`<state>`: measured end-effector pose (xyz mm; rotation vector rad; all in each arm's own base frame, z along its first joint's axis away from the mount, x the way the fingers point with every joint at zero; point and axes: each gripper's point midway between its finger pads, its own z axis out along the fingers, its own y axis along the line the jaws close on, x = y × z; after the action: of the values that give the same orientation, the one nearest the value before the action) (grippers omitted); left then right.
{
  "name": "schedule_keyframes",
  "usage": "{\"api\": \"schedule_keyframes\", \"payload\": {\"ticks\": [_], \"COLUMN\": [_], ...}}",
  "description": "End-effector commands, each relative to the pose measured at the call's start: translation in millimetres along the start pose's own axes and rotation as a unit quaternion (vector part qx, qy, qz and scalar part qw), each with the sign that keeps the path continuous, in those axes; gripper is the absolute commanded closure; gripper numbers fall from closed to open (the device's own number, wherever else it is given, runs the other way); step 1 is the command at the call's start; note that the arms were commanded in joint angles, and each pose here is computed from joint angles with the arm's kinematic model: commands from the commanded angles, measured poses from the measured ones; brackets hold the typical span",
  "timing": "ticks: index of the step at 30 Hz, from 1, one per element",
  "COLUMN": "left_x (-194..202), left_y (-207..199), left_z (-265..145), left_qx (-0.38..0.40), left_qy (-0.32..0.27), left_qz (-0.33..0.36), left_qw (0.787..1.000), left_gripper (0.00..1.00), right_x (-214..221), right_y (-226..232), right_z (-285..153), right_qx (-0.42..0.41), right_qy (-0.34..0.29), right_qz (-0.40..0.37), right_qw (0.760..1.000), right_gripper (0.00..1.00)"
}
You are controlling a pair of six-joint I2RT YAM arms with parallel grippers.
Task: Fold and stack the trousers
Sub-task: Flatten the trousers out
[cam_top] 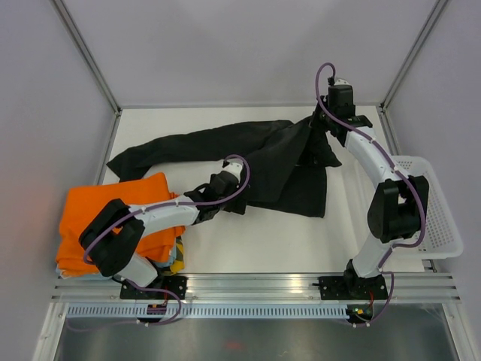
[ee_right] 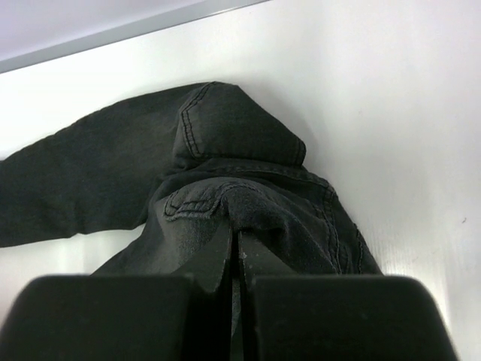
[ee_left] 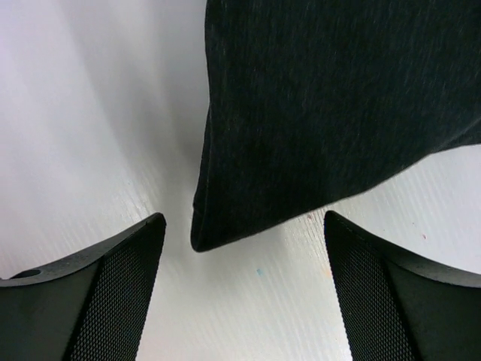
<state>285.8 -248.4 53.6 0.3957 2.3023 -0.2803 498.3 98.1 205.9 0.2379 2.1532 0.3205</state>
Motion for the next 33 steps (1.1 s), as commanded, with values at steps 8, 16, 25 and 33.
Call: {"api": "schedule_keyframes", "payload": {"ticks": [8,16,25,33], "left_x": [-12,-30,-71,-202], "left_y": [-6,-6,30,116], "left_z": [4,33,20,-123], "left_qx": [0.025,0.011,-0.043,-0.123], "left_qy": [-0.039,-0.058,-0.082,-0.167], "left_qz": [0.009,-0.002,-0.036,0.026], "left_qw": [0.999,0.998,0.995,0.978], "left_gripper": [0.15,0.3,0.98,0.98], "right_x": [-21,0,-30,-69], "right_y": [16,22,4,-28], "right_z": [4,-14,-37,-65], "right_qx": [-0.064,-0.102,-0.04,0.039], "right_qy": [-0.009,-0.004,-0.049,-0.104], "right_qz": [0.025,0.022,-0.004,0.023], "right_qw": [0.998,0.995,0.998,0.994], "right_gripper": [1.0,1.0,1.0,1.0]}}
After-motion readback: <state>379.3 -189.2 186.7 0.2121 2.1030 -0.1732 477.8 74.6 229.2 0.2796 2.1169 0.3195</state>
